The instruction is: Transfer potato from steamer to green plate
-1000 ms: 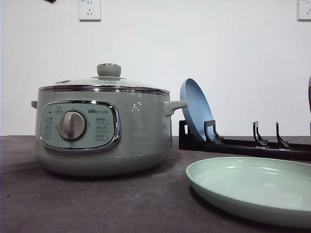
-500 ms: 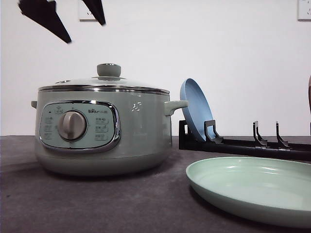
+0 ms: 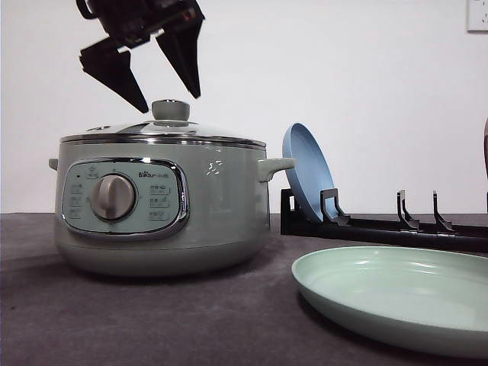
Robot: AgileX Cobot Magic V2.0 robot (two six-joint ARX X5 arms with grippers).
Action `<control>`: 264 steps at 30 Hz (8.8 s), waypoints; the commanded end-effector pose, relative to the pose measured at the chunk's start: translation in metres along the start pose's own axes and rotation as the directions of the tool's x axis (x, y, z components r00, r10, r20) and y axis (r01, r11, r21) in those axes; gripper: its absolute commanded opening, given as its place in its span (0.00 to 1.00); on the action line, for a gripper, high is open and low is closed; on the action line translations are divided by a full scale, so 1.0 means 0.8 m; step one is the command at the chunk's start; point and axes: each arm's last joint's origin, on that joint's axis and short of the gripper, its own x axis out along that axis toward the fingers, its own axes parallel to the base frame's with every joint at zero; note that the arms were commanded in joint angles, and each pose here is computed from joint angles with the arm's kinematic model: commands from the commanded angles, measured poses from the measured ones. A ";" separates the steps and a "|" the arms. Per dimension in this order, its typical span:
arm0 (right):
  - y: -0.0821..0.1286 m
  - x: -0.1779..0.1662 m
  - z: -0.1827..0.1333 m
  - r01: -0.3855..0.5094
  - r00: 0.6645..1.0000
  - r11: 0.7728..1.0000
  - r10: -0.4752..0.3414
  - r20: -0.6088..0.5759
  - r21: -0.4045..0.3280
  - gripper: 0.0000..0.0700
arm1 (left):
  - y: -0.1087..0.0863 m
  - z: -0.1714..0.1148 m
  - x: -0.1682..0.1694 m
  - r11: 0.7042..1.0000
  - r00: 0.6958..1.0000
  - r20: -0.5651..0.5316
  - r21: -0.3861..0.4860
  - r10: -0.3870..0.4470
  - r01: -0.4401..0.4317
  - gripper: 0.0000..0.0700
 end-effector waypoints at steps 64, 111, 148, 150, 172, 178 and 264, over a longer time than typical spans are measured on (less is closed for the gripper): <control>0.001 0.000 0.003 -0.006 1.000 1.000 0.006 0.009 0.007 0.95 | -0.018 0.010 -0.098 0.999 0.981 0.194 0.038 0.023 -0.031 0.01; 0.001 0.003 0.004 -0.008 1.000 1.000 0.008 0.002 0.010 0.95 | 0.107 -0.057 -0.225 0.892 0.880 0.233 -0.294 0.415 -0.343 0.02; 0.032 0.370 0.125 -0.286 0.853 0.943 0.169 -0.495 -0.171 0.95 | 0.111 -0.059 -0.227 0.886 0.877 0.227 -0.303 0.424 -0.350 0.02; 0.035 0.389 0.120 -0.296 0.852 0.934 0.163 -0.498 -0.200 0.95 | 0.111 -0.059 -0.227 0.886 0.877 0.227 -0.304 0.424 -0.350 0.02; 0.030 0.493 0.068 -0.264 0.885 0.894 0.074 -0.460 -0.363 0.95 | 0.110 -0.061 -0.225 0.885 0.885 0.208 -0.315 0.417 -0.343 0.02; 0.021 0.506 0.058 -0.257 0.880 0.898 0.066 -0.470 -0.356 0.95 | 0.110 -0.061 -0.225 0.885 0.884 0.208 -0.315 0.417 -0.343 0.02; -0.085 0.185 -0.083 0.155 0.871 0.982 -0.086 -0.483 0.106 0.36 | 0.110 -0.063 -0.224 0.886 0.889 0.198 -0.313 0.414 -0.343 0.02</control>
